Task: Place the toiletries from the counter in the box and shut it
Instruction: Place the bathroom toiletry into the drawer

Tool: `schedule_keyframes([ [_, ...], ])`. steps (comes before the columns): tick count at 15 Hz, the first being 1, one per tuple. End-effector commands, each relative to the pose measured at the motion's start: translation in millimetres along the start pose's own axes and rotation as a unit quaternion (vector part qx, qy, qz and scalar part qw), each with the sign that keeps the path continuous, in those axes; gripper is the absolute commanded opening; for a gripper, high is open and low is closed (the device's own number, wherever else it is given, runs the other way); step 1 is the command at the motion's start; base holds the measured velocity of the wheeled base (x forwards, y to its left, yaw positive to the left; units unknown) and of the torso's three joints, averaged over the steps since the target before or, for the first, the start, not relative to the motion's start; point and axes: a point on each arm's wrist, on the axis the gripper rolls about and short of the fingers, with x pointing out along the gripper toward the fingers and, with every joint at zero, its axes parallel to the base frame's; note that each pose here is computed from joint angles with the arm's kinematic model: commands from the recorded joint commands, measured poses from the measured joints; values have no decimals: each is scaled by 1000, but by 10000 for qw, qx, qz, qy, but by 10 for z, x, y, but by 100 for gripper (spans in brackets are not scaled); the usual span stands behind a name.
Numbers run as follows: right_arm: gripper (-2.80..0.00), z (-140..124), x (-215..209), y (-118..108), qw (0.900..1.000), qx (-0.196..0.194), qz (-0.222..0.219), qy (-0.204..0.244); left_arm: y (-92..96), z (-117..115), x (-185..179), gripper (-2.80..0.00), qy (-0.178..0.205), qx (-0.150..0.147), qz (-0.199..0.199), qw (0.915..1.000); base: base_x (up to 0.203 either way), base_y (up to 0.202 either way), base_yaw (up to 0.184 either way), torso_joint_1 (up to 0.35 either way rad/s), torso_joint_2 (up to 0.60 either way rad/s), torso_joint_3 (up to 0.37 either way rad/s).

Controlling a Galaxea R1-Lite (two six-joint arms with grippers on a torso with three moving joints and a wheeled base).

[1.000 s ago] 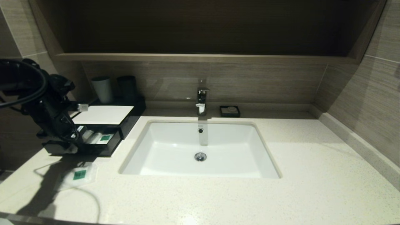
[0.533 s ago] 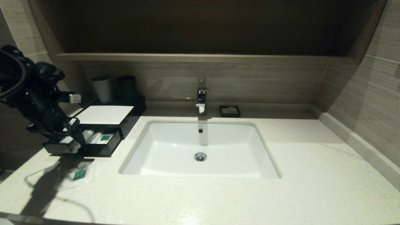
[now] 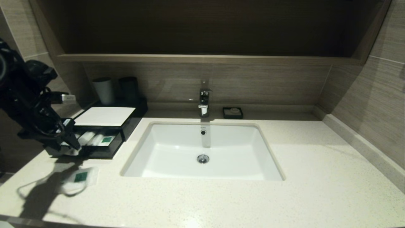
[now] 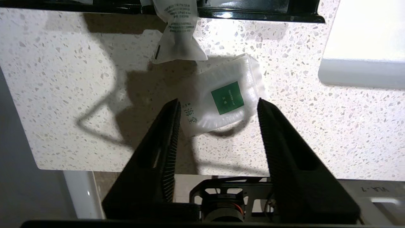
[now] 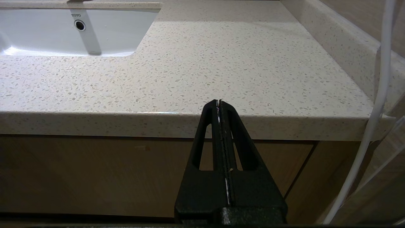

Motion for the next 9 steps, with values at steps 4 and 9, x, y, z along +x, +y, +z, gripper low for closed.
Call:
schedule_keyframes([
  [4,-280,0,0,0,10000,0,0,0,18,26,100,-280,181,-296,-4,9994,0,0,0,0,0,0],
  [9,-280,0,0,0,10000,0,0,0,53,67,228,-280,350,-513,30,9981,0,0,0,0,0,0],
])
